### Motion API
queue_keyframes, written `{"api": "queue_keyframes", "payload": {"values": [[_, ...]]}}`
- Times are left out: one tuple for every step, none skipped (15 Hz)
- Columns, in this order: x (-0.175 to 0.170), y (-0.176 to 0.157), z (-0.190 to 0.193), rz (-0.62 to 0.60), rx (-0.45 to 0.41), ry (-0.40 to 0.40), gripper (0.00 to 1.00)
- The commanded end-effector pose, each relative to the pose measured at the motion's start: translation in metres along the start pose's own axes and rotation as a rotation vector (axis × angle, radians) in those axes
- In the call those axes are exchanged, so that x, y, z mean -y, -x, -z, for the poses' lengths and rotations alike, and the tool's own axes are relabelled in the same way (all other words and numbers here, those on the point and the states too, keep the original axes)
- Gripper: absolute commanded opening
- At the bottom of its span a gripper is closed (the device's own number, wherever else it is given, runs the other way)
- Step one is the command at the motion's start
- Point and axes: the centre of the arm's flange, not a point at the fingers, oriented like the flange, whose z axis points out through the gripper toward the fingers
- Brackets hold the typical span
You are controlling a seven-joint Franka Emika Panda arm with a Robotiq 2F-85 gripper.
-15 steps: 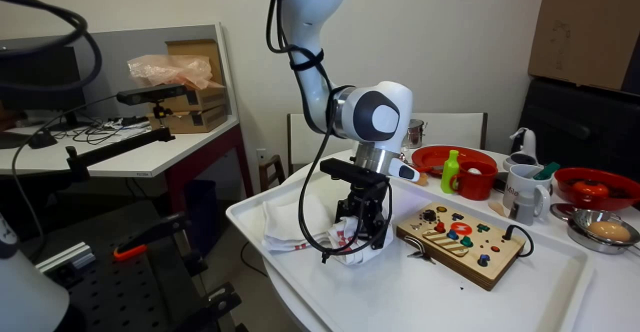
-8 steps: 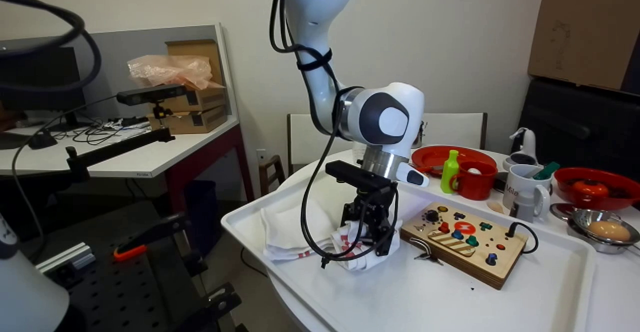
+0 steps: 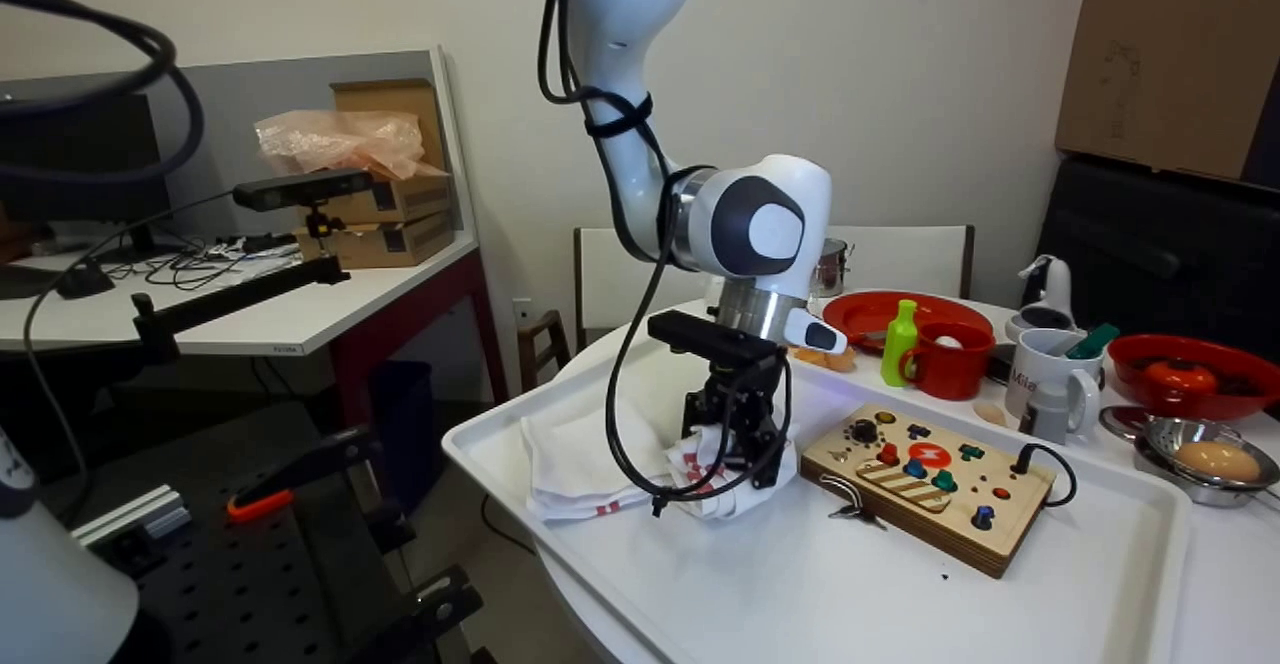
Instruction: Use the white and red towel at the back to wipe the tray
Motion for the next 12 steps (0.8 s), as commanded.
{"api": "queue_keyframes", "payload": {"values": [[0.030, -0.011, 0.002, 0.069, -0.059, 0.026, 0.00], [0.037, -0.013, 0.004, 0.084, -0.072, 0.029, 0.00], [0.044, -0.014, 0.005, 0.099, -0.082, 0.032, 0.00], [0.051, -0.016, 0.006, 0.115, -0.089, 0.035, 0.00], [0.058, -0.017, 0.008, 0.129, -0.096, 0.039, 0.00], [0.065, -0.020, 0.009, 0.147, -0.102, 0.043, 0.00], [0.073, -0.022, 0.011, 0.164, -0.107, 0.049, 0.00], [0.080, -0.025, 0.014, 0.187, -0.112, 0.059, 0.00], [0.087, -0.028, 0.017, 0.207, -0.118, 0.068, 0.00], [0.095, -0.033, 0.022, 0.232, -0.127, 0.081, 0.00], [0.102, -0.038, 0.027, 0.253, -0.136, 0.093, 0.00], [0.108, -0.043, 0.032, 0.274, -0.147, 0.103, 0.00]]}}
